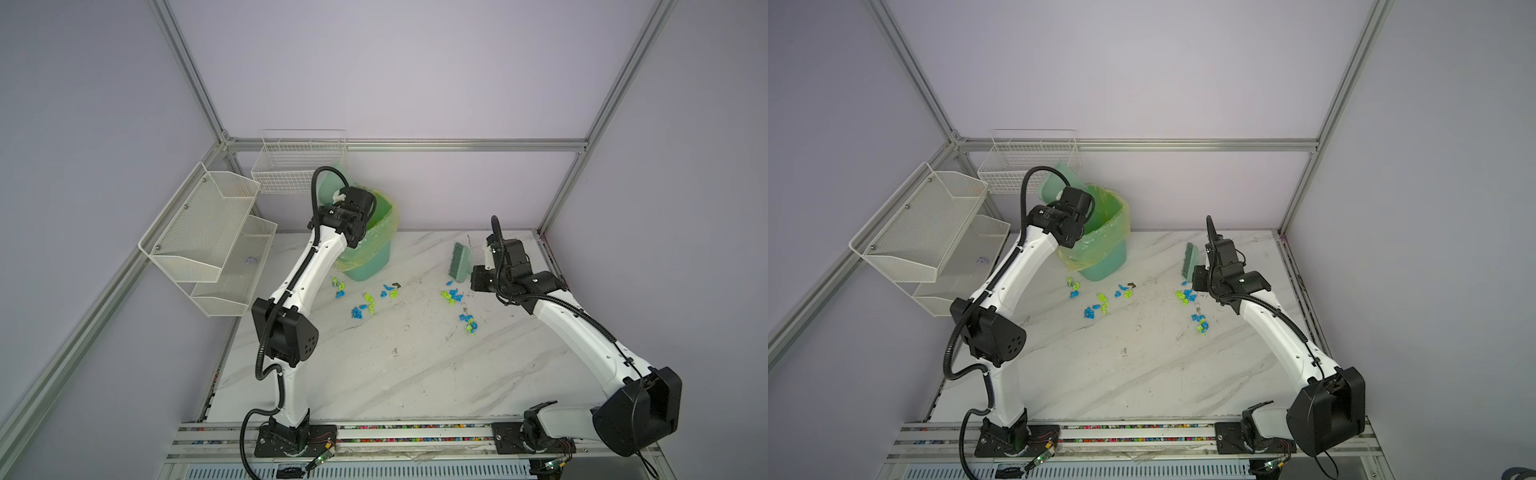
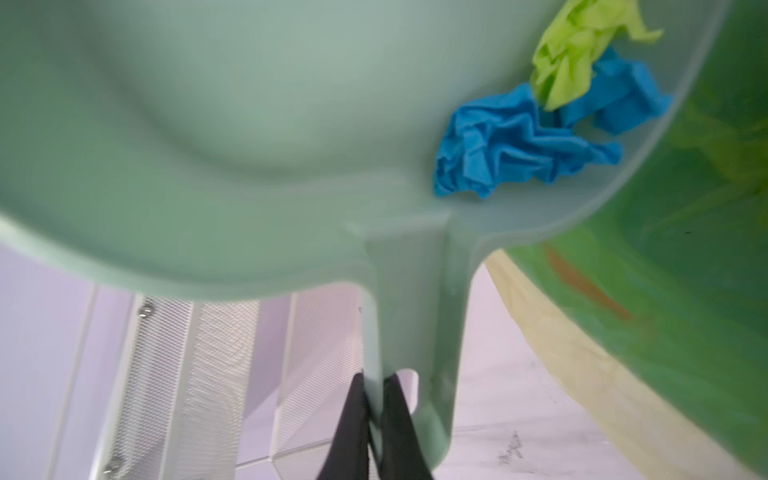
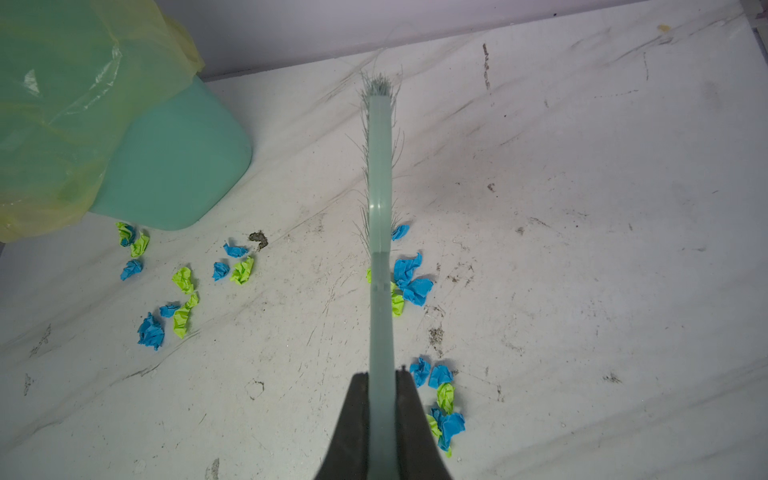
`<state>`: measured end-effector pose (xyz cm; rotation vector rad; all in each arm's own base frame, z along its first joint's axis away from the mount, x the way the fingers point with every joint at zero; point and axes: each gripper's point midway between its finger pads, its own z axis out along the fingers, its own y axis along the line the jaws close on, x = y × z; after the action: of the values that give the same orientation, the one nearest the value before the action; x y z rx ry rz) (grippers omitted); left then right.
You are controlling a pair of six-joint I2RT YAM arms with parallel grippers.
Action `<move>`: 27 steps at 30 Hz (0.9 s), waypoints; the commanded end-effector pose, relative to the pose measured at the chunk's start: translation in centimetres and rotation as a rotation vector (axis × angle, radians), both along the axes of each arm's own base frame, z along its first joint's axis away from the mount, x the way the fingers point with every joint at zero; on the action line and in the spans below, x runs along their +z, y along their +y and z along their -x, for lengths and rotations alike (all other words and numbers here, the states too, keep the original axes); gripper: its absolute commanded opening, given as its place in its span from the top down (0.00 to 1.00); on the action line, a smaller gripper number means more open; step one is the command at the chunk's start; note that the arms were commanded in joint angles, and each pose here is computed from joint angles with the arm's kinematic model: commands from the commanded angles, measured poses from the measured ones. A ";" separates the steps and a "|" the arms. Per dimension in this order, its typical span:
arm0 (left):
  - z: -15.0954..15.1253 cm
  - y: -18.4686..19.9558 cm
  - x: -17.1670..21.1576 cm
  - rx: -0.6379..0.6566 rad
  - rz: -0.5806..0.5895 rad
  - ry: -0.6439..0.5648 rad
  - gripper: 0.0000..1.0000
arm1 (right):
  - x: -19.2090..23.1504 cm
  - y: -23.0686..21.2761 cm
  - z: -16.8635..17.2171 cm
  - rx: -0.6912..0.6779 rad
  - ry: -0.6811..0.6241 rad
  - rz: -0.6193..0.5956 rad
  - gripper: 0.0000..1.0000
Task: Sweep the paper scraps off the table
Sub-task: 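Tip the dustpan over the trash bin with the left gripper, then bring the empty dustpan back down beside the scraps with the left gripper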
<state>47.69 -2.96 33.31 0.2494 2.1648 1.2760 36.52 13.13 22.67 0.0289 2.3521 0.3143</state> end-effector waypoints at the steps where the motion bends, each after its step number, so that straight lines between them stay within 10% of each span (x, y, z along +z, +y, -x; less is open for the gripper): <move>1: -0.3 0.3 2.2 0.092 -0.200 -0.063 1.00 | 2.4 -0.3 0.1 -0.005 -0.071 -0.022 1.00; 27: 0.7 -3.6 6.6 -0.028 -0.147 -0.169 1.00 | 2.5 -0.5 0.7 0.011 -0.090 -0.012 1.00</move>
<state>48.18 -5.97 35.48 0.3228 1.9757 1.5147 35.83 12.80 24.08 0.0141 2.3082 0.3180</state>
